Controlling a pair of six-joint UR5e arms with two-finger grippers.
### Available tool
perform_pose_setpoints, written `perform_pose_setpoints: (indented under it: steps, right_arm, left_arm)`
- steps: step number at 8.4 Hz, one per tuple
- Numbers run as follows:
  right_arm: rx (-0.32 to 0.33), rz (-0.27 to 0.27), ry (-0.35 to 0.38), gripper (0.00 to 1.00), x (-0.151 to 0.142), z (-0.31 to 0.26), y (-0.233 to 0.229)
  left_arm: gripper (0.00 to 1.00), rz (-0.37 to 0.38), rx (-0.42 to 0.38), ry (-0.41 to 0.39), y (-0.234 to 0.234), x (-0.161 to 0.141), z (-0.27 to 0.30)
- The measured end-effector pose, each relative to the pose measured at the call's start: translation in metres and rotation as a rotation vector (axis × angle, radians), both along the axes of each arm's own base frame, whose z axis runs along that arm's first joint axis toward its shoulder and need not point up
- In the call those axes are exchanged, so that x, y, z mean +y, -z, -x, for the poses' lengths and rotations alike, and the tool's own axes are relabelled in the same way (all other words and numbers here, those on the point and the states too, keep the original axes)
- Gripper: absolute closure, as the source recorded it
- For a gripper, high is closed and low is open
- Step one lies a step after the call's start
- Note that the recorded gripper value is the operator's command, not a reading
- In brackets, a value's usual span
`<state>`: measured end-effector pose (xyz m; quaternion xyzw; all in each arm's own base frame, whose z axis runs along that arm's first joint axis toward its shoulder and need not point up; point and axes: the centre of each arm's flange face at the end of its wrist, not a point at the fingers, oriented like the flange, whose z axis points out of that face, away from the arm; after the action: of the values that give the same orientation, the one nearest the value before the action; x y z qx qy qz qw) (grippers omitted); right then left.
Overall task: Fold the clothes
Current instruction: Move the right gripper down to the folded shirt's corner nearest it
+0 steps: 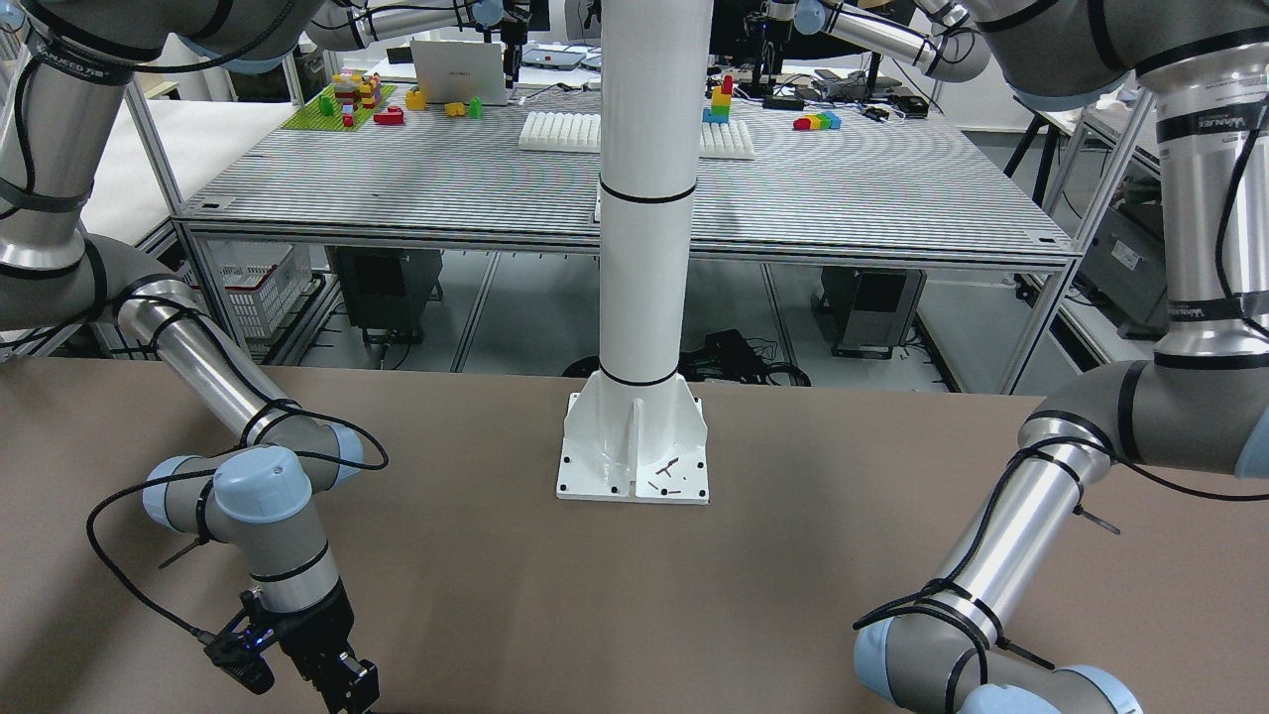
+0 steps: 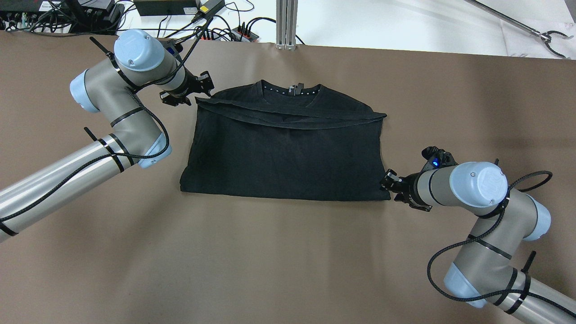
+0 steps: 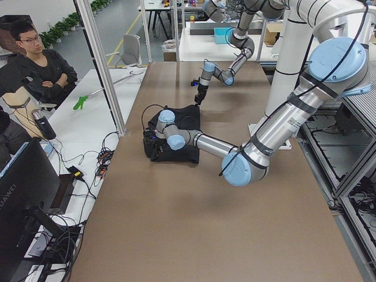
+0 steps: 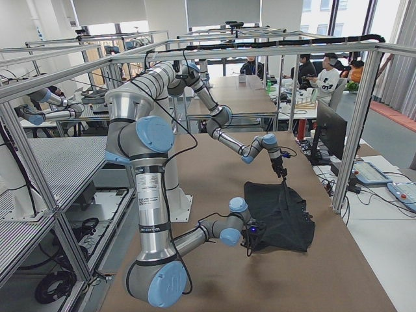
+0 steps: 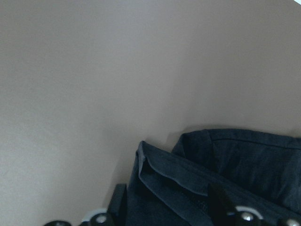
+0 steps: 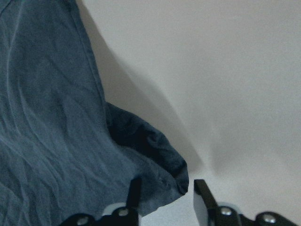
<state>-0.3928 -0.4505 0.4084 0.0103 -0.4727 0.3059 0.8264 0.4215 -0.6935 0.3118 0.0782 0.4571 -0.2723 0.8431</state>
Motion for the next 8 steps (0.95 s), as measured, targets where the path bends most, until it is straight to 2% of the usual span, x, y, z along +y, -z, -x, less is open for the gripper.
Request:
perform_pose_setpoints:
  steps: [1, 6, 8]
  right_arm:
    - [-0.002, 0.003, 0.0, 1.0, 0.003, 0.003, -0.001]
    - [-0.014, 0.005, 0.004, 1.0, 0.008, 0.007, 0.002]
    - [-0.037, 0.013, 0.02, 1.0, 0.028, -0.015, 0.005]
  left_arm:
    - [0.33, 0.0, 0.001, 0.004, 0.0, 0.001, 0.001]
    - [0.33, 0.005, 0.0, 0.015, -0.002, 0.004, -0.003]
    - [0.33, 0.006, 0.002, 0.018, -0.001, 0.005, -0.005]
